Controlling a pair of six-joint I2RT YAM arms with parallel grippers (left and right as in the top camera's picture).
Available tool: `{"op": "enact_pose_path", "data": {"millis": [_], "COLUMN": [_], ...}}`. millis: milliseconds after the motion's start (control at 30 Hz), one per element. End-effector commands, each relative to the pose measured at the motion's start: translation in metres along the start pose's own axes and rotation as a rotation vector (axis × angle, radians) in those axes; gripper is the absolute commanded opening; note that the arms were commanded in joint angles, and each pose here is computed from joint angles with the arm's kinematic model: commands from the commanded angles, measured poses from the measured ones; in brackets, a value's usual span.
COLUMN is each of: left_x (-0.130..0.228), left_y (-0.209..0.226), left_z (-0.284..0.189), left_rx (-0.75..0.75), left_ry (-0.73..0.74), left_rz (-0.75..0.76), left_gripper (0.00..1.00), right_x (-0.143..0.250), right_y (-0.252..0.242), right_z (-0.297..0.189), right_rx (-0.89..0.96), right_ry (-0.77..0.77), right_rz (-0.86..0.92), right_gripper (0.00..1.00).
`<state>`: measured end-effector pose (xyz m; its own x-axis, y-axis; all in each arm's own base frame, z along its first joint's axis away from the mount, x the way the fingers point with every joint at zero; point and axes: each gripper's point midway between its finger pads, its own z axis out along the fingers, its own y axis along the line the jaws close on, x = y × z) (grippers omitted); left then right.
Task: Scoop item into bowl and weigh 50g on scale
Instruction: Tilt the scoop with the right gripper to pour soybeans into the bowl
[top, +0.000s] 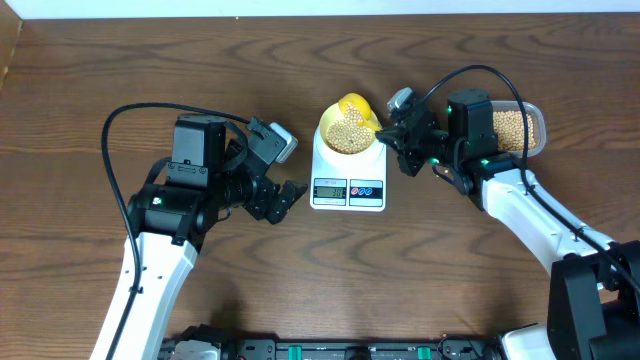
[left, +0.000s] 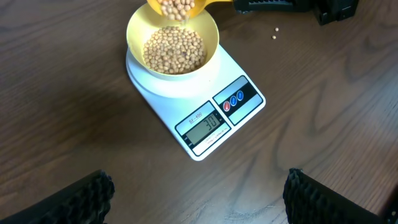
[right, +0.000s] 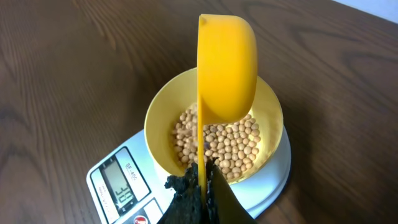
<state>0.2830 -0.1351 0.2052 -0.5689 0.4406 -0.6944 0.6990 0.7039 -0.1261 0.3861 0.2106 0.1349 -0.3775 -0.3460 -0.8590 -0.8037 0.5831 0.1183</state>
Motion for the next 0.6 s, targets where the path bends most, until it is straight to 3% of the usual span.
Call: {"op": "enact_pose_path", "data": {"millis": [0,567], "left_x": [0.0013,0.0013], "left_y": [-0.0019,-0.0019], "left_z": [0.0021,0.0021], "left_rx": [0.012,0.012], "left_ry": [0.003,0.003], "left_rz": [0.011,0.011], "left_gripper": [0.89,0.89], "right_x": [0.0013,0.0038], "right_y": [0.0030,-0.0048], "right_z": [0.0032,0.0034], "right_rx": [-0.008,0.039], "right_ry": [0.005,0.023], "right_rz": [-0.059,-0.106], "right_gripper": [0.01,0.01]}}
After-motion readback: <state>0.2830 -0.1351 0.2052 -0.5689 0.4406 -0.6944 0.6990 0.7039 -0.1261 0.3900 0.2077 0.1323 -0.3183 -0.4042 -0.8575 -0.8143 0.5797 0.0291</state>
